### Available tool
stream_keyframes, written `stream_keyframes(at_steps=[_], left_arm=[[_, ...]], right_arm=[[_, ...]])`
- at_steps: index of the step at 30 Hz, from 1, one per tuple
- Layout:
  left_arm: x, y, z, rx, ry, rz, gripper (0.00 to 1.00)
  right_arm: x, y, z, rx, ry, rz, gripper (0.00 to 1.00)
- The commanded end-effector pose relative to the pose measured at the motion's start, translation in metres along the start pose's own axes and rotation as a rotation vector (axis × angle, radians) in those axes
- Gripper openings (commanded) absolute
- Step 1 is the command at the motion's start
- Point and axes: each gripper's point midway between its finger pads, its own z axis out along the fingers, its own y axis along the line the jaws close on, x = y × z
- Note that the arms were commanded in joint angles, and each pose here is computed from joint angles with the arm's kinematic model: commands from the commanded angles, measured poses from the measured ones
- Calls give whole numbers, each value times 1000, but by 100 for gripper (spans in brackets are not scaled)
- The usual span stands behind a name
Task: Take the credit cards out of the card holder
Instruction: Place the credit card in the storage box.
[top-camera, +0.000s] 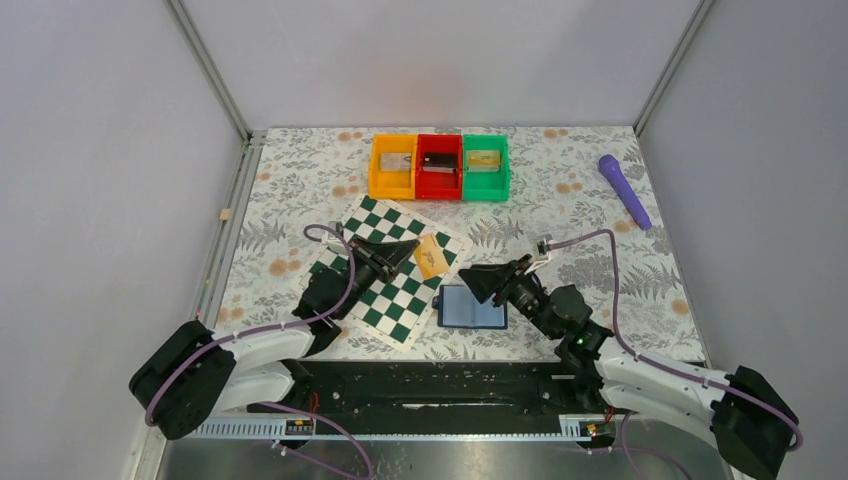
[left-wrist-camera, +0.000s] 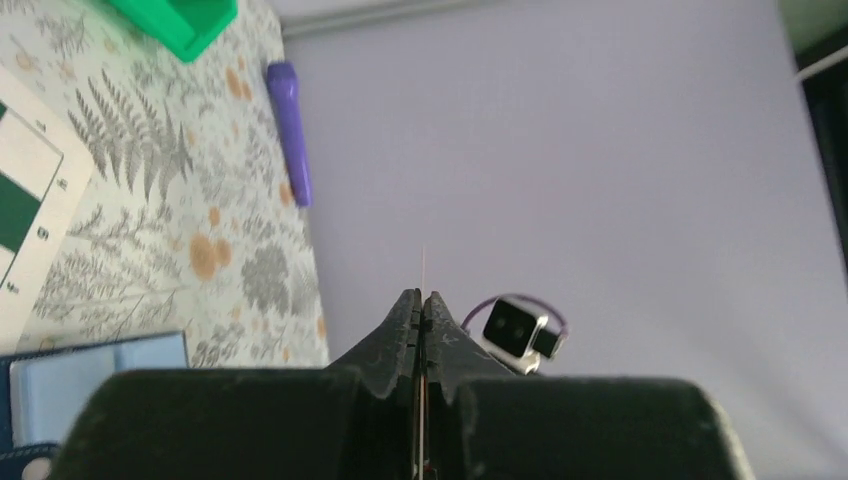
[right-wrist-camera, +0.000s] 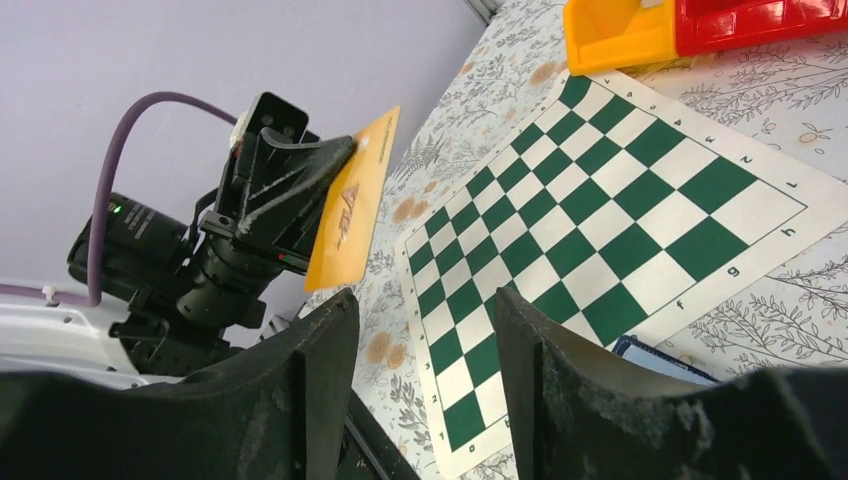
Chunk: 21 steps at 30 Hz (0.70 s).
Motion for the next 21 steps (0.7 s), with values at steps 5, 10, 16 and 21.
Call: stream_keyframes(at_steps=[5,10,16,21], left_arm=[[-51,-51,-2,216,-287,-124,0],[-47,-43,6,209,-276,-150,0],[-44,-26,9,181,-275,-204,0],[-41,-25,11,178,-261,-200,0]], right_arm=[[-35,31,29,-122,-166,38,59],[-38,44,39,-201,-194,57,58],[-36,48,49,-224,-191,39,59],[-31,43,57,-193,-165,64,58]])
